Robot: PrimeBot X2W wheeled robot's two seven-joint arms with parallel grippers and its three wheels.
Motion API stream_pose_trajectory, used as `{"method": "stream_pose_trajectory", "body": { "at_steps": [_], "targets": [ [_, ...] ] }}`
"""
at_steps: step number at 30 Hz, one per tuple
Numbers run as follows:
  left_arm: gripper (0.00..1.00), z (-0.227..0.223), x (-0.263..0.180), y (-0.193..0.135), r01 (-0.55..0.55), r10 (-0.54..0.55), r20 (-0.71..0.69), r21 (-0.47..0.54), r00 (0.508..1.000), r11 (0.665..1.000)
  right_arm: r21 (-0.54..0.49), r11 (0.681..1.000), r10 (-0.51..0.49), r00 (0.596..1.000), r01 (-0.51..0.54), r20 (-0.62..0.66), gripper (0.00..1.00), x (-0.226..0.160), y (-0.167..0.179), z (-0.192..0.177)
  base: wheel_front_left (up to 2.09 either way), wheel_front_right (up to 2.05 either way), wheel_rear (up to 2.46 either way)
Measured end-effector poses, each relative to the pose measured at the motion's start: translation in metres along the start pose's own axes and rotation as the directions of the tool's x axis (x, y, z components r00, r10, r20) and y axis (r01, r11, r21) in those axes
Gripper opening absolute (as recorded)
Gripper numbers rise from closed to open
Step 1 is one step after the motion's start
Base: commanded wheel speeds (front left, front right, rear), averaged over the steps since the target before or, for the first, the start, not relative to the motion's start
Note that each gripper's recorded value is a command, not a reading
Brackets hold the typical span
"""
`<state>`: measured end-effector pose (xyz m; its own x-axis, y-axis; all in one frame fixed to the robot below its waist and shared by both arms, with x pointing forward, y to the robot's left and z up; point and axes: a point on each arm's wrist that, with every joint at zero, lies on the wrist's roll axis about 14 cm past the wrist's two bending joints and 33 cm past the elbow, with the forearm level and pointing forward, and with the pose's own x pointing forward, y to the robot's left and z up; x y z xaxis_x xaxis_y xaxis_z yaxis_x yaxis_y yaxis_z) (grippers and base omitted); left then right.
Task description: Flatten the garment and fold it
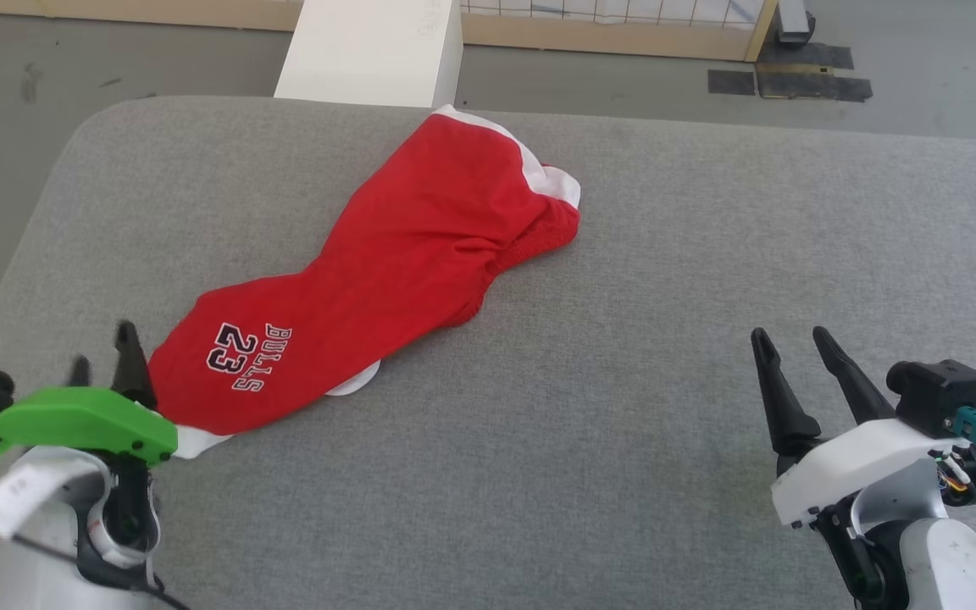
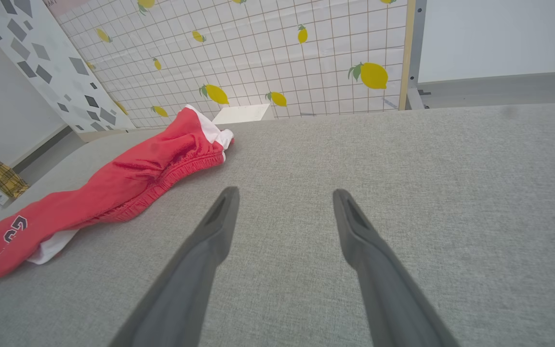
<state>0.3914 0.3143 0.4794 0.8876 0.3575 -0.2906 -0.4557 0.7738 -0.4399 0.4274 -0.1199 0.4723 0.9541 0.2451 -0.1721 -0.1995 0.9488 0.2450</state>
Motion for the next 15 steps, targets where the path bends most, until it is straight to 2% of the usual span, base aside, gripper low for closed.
{"method": "stream_pose_trajectory", "body": {
  "at_steps": [3, 6, 15],
  "targets": [
    [1.00, 0.026, -0.013, -0.017, 0.081, -0.107, 0.196, 0.136, 0.975, 0.987, -0.002, 1.000, 0.003, 1.000, -0.003, 0.007, 1.00, -0.002, 0.001, 0.003, 0.00, 0.00, 0.00],
    [1.00, 0.013, -0.030, -0.024, 0.123, -0.178, 0.245, 0.226, 0.953, 0.966, -0.005, 1.000, 0.017, 1.000, -0.017, -0.002, 1.00, -0.002, 0.007, 0.002, 0.00, 0.00, 0.00],
    [1.00, -0.016, -0.044, -0.025, 0.126, -0.185, 0.232, 0.248, 0.955, 0.961, -0.057, 0.993, 0.090, 0.985, -0.099, -0.145, 1.00, 0.016, 0.033, -0.021, 0.00, 0.00, 0.00]
  ]
}}
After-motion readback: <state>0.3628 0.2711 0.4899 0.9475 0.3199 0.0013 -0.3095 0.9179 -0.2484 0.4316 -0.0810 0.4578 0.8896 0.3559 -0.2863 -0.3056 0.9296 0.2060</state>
